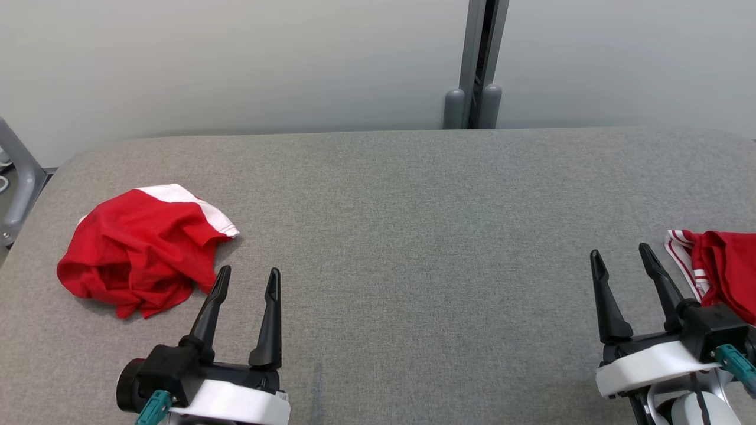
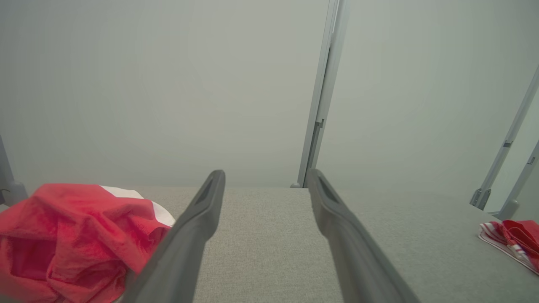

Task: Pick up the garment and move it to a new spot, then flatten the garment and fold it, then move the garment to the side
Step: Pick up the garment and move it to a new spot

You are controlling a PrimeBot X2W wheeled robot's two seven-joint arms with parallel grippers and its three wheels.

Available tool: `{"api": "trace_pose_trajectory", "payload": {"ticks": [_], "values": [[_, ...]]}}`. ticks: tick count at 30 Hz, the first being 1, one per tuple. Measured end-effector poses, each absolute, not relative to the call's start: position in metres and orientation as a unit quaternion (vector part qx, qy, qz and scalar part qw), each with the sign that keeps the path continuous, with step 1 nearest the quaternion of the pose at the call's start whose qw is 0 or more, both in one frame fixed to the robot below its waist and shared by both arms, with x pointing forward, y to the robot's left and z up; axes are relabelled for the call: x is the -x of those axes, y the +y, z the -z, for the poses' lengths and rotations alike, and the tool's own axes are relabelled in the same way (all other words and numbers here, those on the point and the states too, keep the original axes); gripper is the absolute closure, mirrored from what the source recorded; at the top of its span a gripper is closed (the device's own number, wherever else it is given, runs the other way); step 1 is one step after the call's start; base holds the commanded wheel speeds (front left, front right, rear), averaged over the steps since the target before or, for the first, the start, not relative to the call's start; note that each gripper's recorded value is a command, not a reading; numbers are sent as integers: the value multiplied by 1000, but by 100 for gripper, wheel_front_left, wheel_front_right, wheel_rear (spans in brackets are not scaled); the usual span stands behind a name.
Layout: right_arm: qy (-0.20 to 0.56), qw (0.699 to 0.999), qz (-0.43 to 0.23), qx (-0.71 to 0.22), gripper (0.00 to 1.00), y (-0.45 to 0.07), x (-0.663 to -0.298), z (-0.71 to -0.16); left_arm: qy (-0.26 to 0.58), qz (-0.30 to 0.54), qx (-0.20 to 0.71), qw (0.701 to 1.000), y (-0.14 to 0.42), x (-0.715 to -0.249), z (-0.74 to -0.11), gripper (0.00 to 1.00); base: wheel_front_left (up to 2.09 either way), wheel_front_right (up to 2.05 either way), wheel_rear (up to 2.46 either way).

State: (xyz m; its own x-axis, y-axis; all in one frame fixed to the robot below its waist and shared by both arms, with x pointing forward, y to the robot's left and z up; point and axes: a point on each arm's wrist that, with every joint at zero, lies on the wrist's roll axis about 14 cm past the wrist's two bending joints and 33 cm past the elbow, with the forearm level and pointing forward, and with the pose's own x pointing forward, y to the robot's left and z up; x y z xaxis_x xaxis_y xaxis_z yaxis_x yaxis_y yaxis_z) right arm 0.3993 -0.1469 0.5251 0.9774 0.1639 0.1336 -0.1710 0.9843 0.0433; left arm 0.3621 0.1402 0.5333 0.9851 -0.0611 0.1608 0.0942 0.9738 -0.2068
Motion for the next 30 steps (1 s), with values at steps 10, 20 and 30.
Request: {"api": "trace_pose_trajectory", "payload": {"ticks": [10, 20, 30], "values": [[-66, 994, -83, -27, 0, -147, -399, -526, -77, 42, 108, 990, 139, -362, -534, 0, 0, 0, 0], [-62, 994, -84, -27, 0, -146, -401, -523, -76, 43, 108, 990, 138, -363, -533, 0, 0, 0, 0], [-59, 994, -86, -28, 0, -145, -402, -521, -74, 42, 108, 990, 138, -364, -532, 0, 0, 0, 0]]}}
